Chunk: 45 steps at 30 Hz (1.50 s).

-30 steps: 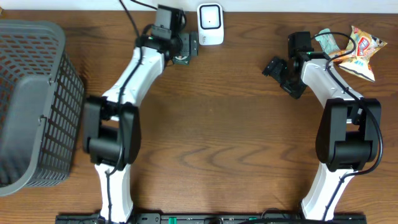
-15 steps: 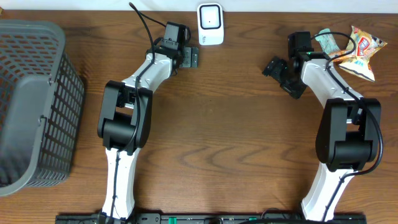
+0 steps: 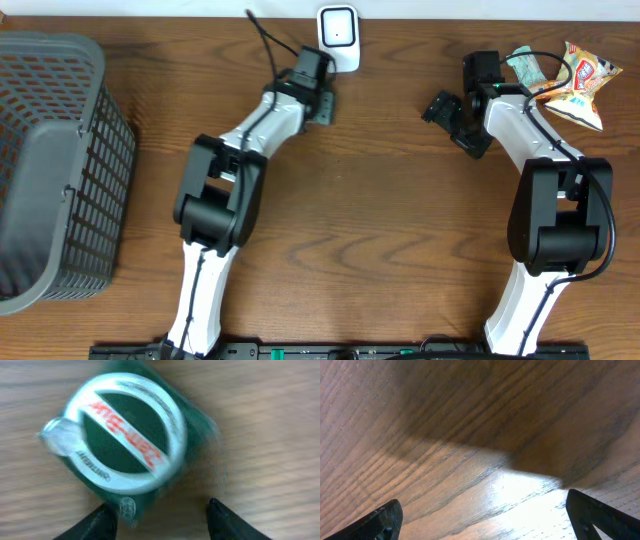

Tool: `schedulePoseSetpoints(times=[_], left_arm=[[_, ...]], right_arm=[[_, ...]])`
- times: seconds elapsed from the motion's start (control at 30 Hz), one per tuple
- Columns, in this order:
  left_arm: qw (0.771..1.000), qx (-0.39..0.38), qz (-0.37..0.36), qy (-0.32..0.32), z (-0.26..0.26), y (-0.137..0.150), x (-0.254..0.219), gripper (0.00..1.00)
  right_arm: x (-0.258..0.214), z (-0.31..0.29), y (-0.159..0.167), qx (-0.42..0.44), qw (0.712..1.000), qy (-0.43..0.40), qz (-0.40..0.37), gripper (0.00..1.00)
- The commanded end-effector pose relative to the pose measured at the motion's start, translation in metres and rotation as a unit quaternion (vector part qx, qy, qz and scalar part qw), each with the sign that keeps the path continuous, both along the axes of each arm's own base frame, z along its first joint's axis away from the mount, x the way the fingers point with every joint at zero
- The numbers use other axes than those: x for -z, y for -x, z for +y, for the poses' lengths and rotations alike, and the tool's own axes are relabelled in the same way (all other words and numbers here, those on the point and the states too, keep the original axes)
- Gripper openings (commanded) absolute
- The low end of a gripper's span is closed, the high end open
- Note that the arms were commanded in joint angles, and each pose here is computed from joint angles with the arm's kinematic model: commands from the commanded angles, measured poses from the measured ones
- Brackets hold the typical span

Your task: Scan the item barcode

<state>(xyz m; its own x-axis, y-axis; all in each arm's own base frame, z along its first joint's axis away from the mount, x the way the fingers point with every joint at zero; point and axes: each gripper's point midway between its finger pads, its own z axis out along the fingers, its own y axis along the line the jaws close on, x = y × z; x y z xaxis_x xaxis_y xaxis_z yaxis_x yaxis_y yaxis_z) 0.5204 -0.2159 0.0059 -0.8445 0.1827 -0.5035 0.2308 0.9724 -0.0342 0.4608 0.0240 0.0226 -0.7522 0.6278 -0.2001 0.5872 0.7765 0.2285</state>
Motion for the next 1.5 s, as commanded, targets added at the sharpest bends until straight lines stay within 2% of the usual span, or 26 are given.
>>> schedulePoseSetpoints(times=[0.0, 0.17, 0.27, 0.3, 0.37, 0.43, 0.47, 0.5, 0.57, 0.67, 0.8, 0.83, 0.9, 0.93, 0.97, 1.03, 1.07, 1.23, 1.27, 1.47], left_arm=[[1.000, 0.030, 0.000, 0.009, -0.031, 0.019, -0.024, 0.46], [0.999, 0.032, 0.004, 0.025, -0.057, 0.047, -0.061, 0.44], [0.998, -0.011, -0.060, -0.025, -0.035, 0.034, -0.096, 0.45], [0.994, -0.039, -0.090, -0.051, -0.019, 0.023, -0.107, 0.50], [0.985, -0.064, -0.131, -0.087, 0.013, 0.001, -0.121, 0.82], [0.983, -0.073, -0.133, -0.103, 0.041, -0.014, -0.118, 0.93], [0.982, -0.082, -0.132, -0.105, 0.052, -0.018, -0.116, 0.94], [0.983, -0.093, -0.124, -0.097, 0.068, -0.025, -0.110, 0.94], [0.991, -0.084, -0.097, -0.033, 0.084, -0.036, -0.094, 1.00], [0.992, -0.054, -0.087, 0.070, 0.086, -0.053, -0.083, 0.98], [0.984, -0.078, -0.114, 0.110, 0.088, -0.074, -0.078, 0.98], [0.983, -0.076, -0.119, 0.113, 0.084, -0.077, -0.075, 0.94], [0.983, -0.069, -0.126, 0.116, 0.075, -0.081, -0.069, 0.64], [0.983, -0.066, -0.127, 0.117, 0.071, -0.082, -0.063, 0.41], [0.983, -0.063, -0.126, 0.116, 0.067, -0.083, -0.056, 0.26], [0.984, -0.062, -0.122, 0.115, 0.064, -0.083, -0.046, 0.11], [0.984, -0.063, -0.124, 0.114, 0.065, -0.085, -0.041, 0.08], [0.983, -0.070, -0.122, 0.119, 0.065, -0.089, -0.023, 0.08], [0.982, -0.079, -0.110, 0.132, 0.062, -0.086, -0.017, 0.07], [0.976, -0.014, -0.064, 0.208, 0.026, -0.068, -0.014, 0.08]], right_arm=[[-0.013, -0.004, -0.005, -0.002, 1.000, 0.010, -0.017, 0.99], [-0.013, -0.004, -0.005, -0.002, 1.000, 0.010, -0.017, 0.99], [-0.013, -0.004, -0.005, -0.002, 1.000, 0.010, -0.017, 0.99], [-0.013, -0.004, -0.005, -0.002, 1.000, 0.010, -0.017, 0.99], [-0.013, -0.004, -0.005, -0.002, 1.000, 0.010, -0.017, 0.99], [-0.013, -0.004, -0.005, -0.002, 1.000, 0.010, -0.017, 0.99], [-0.013, -0.004, -0.005, -0.002, 1.000, 0.010, -0.017, 0.99], [-0.013, -0.004, -0.005, -0.002, 1.000, 0.010, -0.017, 0.99], [-0.013, -0.004, -0.005, -0.002, 1.000, 0.010, -0.017, 0.99], [-0.013, -0.004, -0.005, -0.002, 1.000, 0.010, -0.017, 0.99], [-0.013, -0.004, -0.005, -0.002, 1.000, 0.010, -0.017, 0.99], [-0.013, -0.004, -0.005, -0.002, 1.000, 0.010, -0.017, 0.99], [-0.013, -0.004, -0.005, -0.002, 1.000, 0.010, -0.017, 0.99], [-0.013, -0.004, -0.005, -0.002, 1.000, 0.010, -0.017, 0.99], [-0.013, -0.004, -0.005, -0.002, 1.000, 0.010, -0.017, 0.99], [-0.013, -0.004, -0.005, -0.002, 1.000, 0.010, -0.017, 0.99], [-0.013, -0.004, -0.005, -0.002, 1.000, 0.010, -0.017, 0.99], [-0.013, -0.004, -0.005, -0.002, 1.000, 0.010, -0.017, 0.99], [-0.013, -0.004, -0.005, -0.002, 1.000, 0.010, -0.017, 0.99], [-0.013, -0.004, -0.005, -0.002, 1.000, 0.010, -0.017, 0.99]])
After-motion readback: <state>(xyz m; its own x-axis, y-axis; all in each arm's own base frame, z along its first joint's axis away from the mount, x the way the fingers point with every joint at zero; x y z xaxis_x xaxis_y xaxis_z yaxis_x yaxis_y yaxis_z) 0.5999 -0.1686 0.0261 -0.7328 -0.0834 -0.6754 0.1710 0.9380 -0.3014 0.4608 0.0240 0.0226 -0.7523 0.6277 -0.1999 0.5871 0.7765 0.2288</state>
